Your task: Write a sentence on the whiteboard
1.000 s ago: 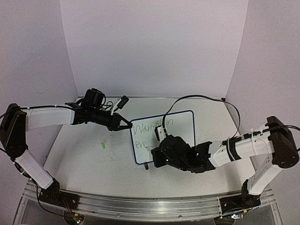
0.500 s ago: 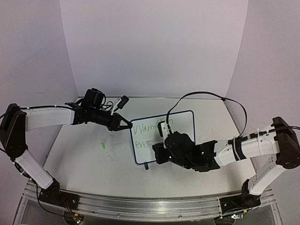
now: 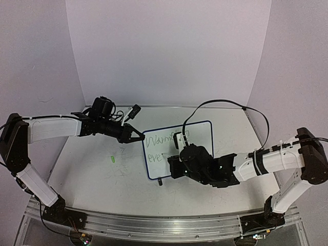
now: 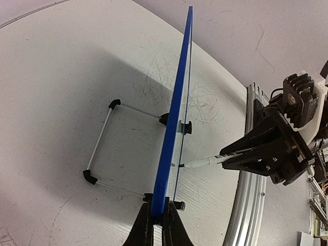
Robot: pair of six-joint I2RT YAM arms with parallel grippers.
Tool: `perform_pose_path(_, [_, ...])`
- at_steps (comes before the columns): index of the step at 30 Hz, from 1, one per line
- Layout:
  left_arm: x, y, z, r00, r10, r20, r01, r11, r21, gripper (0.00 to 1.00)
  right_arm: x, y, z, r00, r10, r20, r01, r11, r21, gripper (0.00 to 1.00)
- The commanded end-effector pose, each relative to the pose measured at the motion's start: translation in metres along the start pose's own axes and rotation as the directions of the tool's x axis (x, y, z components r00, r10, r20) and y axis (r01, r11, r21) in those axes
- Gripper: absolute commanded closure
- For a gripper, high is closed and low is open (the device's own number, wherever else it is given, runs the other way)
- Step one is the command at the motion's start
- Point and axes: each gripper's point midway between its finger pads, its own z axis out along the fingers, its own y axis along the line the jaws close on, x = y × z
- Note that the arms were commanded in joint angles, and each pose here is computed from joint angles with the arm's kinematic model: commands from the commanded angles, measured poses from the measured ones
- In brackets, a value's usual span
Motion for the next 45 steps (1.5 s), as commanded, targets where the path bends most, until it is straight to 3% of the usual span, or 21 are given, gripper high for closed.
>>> perform_pose_path(1, [-0.007,0.002,-0.005,0.996,0.085,0.021,-0.084,0.995,-0.046,1.0,-0.012,0.001,0.006,0.999,0.022,0.04,-0.023,0.999,0.022,1.0])
perform_pose_path(34, [-0.006,0.002,-0.003,0.996,0.083,0.017,-0.082,0.996,-0.046,1.0,0.026,-0.014,0.003,0.997,0.036,-0.073,-0.032,0.998,0.056,1.0])
perform_pose_path(45, [-0.006,0.003,-0.003,0.997,0.081,0.016,-0.08,0.996,-0.046,1.0,0.017,-0.008,0.005,0.998,0.03,-0.056,-0.028,0.998,0.049,1.0])
